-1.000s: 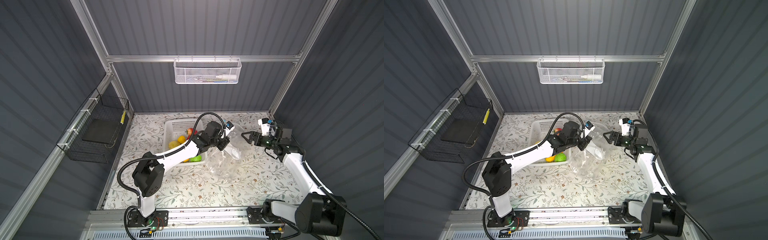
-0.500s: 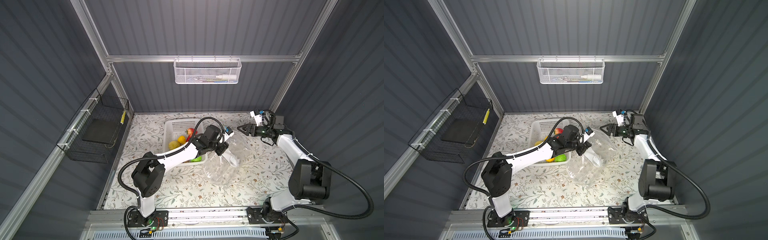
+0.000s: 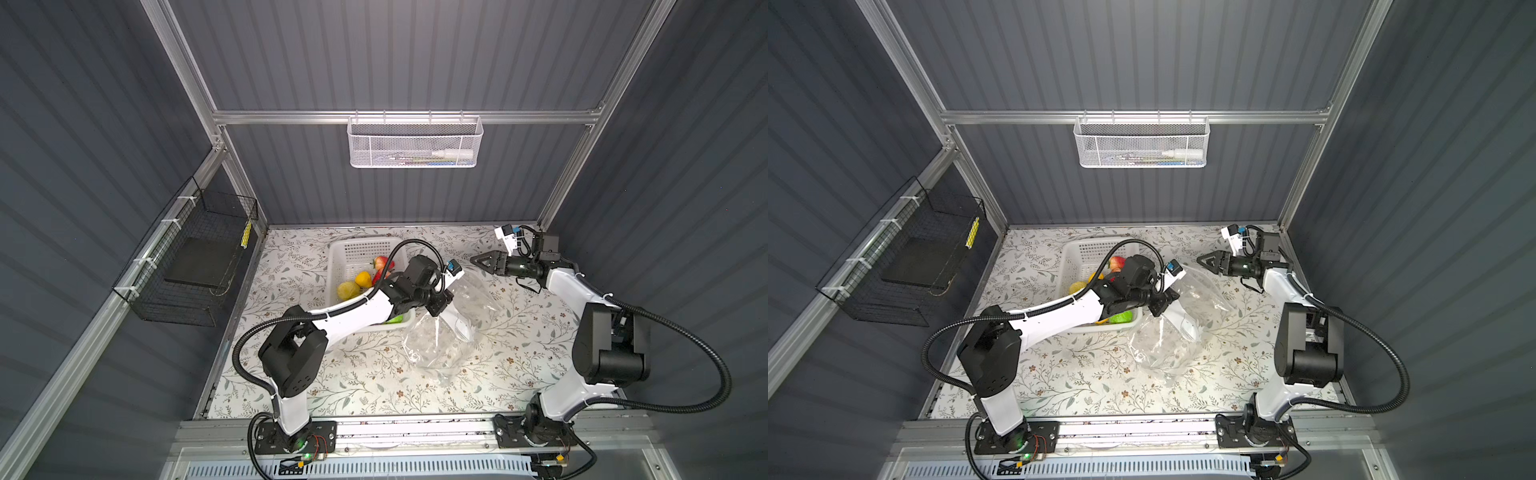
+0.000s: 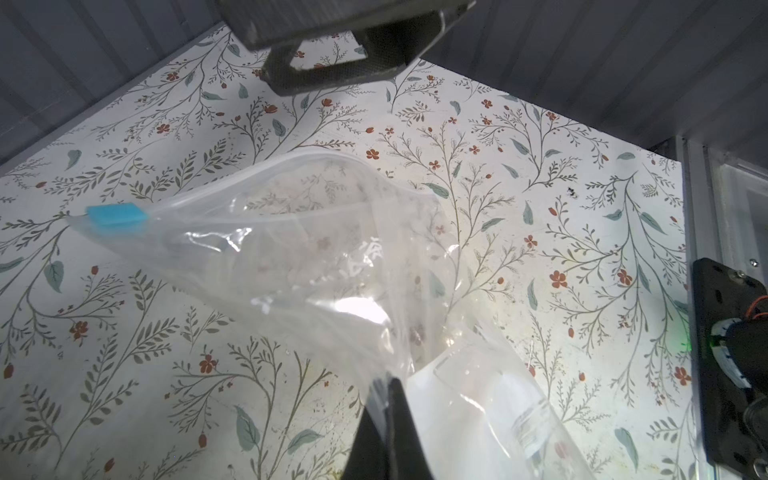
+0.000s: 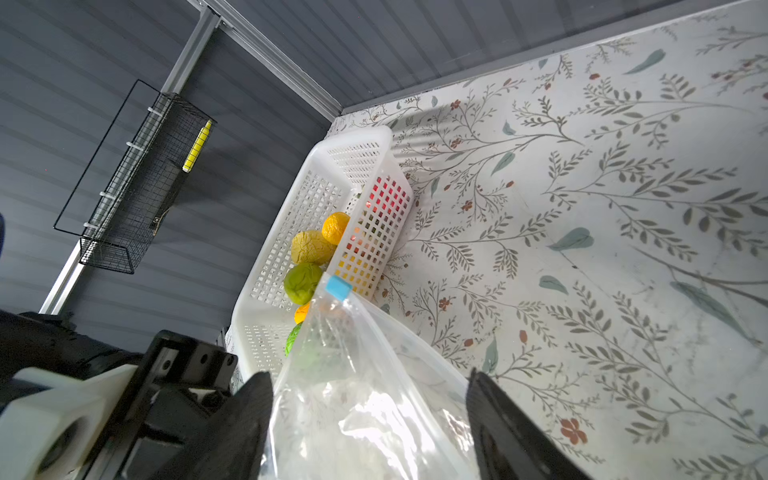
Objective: Place the food in the zip-top bag and seal the zipper
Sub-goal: 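Grasp the bag's top edge with the right gripper and lift the bag with both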
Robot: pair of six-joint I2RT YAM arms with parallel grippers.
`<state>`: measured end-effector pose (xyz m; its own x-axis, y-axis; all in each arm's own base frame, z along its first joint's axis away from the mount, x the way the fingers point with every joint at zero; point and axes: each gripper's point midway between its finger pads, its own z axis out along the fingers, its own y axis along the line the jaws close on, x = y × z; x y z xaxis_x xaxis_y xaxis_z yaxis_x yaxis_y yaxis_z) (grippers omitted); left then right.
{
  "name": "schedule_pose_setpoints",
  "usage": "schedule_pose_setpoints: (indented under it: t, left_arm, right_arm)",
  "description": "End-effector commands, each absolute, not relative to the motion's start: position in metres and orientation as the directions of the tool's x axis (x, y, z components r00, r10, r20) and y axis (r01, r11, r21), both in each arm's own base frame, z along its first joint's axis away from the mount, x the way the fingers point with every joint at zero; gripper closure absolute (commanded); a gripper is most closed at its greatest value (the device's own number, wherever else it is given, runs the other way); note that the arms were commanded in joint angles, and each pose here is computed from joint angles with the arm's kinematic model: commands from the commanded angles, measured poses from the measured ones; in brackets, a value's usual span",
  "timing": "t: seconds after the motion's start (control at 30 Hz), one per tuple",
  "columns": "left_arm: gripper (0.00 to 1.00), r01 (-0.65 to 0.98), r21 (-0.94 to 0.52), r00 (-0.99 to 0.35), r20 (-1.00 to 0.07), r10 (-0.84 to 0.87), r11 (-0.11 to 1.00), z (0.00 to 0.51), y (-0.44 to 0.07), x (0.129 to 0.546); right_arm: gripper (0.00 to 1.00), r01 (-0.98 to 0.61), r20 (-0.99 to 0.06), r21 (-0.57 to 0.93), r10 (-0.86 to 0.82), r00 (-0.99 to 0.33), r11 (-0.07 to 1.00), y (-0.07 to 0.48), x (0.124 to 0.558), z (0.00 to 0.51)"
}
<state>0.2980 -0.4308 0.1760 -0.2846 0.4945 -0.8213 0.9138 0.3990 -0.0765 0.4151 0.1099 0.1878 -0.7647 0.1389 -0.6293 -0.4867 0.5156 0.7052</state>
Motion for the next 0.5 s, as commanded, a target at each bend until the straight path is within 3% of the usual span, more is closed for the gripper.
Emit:
schedule_pose_setpoints:
  t: [0.0,0.2,0.47]
  left_arm:
    - [1.00,0.919,-0.080,-0.269,-0.844,0.464,0.387,0.193,-0.430,0.293]
    - [1.00,0.916,-0.084,-0.273,-0.847,0.457,0.391,0.192,-0.432,0.295]
    - [1.00,0.897,-0.061,-0.287,-0.836,0.469,0.439,0.182,-0.431,0.306]
  right_arm:
    - [0.24,-0.459,-0.584,0.745,0.139,-0.800,0.484,0.113,0.409,0.170]
    - [0.24,-0.438,-0.555,0.768,0.144,-0.819,0.467,0.116,0.397,0.159]
    - [0.31,-0.441,-0.556,0.779,0.166,-0.814,0.447,0.120,0.367,0.169]
